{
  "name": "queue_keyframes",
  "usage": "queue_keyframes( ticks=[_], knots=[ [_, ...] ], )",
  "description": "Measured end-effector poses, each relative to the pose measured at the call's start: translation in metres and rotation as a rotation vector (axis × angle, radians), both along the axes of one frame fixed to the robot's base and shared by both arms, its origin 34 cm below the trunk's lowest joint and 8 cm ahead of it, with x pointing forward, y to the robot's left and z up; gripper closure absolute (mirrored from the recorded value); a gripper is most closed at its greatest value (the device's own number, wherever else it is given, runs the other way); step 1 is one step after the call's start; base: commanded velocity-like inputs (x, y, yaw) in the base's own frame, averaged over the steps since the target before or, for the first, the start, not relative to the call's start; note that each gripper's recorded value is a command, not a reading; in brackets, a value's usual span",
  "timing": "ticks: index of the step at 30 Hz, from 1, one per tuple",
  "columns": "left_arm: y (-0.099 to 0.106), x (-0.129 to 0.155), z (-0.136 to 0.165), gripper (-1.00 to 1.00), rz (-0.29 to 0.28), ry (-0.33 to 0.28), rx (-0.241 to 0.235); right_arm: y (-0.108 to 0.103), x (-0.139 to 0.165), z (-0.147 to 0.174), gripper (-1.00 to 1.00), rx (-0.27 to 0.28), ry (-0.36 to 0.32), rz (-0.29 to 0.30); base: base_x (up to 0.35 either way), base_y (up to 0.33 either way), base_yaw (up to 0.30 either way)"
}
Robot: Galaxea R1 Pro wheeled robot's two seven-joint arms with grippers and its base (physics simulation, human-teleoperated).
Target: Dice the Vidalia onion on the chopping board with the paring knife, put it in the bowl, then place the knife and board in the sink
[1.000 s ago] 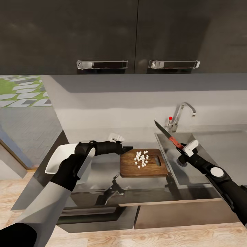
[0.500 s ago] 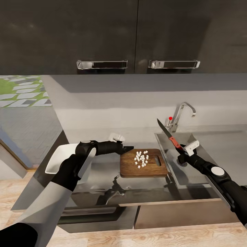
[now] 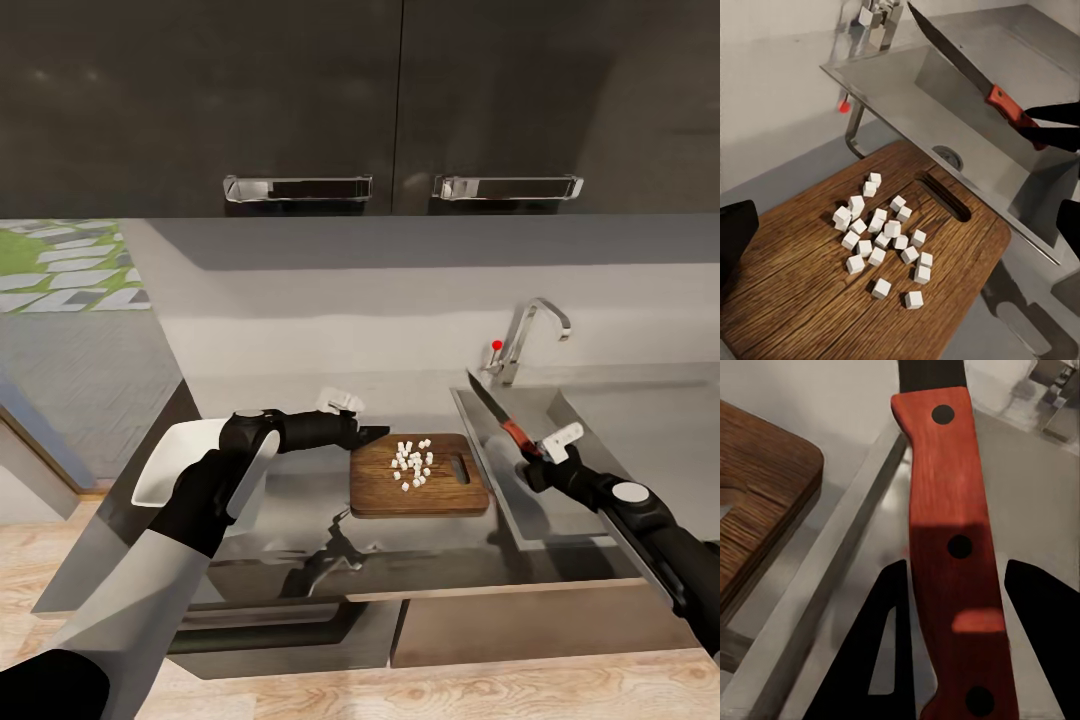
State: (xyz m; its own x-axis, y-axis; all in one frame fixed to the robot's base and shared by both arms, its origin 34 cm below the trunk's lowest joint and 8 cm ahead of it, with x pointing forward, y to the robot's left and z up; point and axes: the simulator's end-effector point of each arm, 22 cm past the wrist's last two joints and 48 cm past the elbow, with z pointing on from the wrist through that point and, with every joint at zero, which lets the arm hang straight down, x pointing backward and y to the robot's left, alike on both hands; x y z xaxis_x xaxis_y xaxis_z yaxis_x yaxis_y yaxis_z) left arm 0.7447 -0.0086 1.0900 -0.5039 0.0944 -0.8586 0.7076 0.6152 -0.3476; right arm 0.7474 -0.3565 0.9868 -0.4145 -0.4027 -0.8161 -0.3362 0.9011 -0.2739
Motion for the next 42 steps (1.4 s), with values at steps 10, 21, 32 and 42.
queue_keyframes(
  ticks=[10, 21, 32, 42],
  knots=[
    [0.000, 0.000, 0.000, -1.00, 0.000, -0.001, 0.000, -0.027, 0.006, 0.016, 1.00, 0.019, -0.028, -0.067, 0.000, -0.020, 0.000],
    [0.000, 0.000, 0.000, -1.00, 0.001, 0.000, 0.000, -0.035, 0.008, 0.021, 1.00, 0.026, -0.039, -0.086, 0.000, -0.190, 0.000],
    [0.000, 0.000, 0.000, -1.00, 0.000, -0.001, 0.000, -0.033, 0.007, 0.020, 1.00, 0.024, -0.035, -0.083, 0.062, -0.118, 0.000],
    [0.000, 0.000, 0.000, -1.00, 0.000, 0.000, 0.000, -0.070, -0.014, -0.035, 1.00, -0.007, 0.126, -0.215, 0.042, -0.112, 0.000]
  ],
)
